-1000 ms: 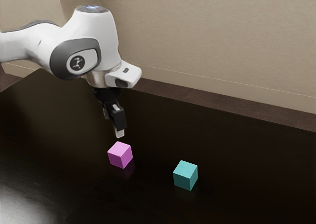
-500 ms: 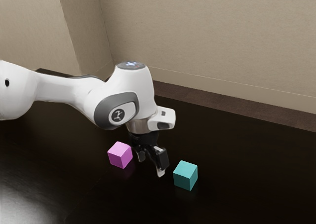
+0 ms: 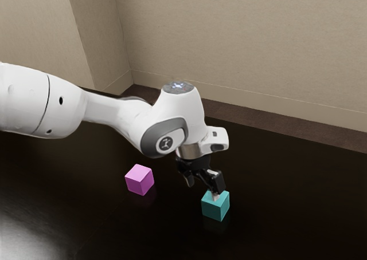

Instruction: Pick up the blue block with one arm, and put the blue block on the pink block with one arm

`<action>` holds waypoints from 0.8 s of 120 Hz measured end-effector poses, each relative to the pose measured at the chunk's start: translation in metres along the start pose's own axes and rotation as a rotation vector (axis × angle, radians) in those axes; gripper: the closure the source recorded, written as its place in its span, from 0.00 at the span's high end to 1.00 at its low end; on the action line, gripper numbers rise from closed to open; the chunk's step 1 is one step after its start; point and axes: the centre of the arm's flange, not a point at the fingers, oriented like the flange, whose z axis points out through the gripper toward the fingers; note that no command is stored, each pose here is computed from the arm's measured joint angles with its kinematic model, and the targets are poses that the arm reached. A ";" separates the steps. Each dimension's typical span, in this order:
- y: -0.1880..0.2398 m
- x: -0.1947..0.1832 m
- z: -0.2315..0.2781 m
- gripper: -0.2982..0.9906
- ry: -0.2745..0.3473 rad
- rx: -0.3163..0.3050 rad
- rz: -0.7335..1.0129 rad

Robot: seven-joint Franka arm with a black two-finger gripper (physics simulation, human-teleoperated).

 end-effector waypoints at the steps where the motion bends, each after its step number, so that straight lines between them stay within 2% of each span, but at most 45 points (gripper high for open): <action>1: 0.000 0.001 0.001 0.77 -0.001 0.000 -0.001; 45: -0.005 0.032 0.024 0.77 0.003 -0.001 -0.062; 88: -0.005 0.026 0.045 0.77 -0.066 0.016 -0.105; 96: -0.005 0.031 0.046 0.77 -0.064 0.014 -0.112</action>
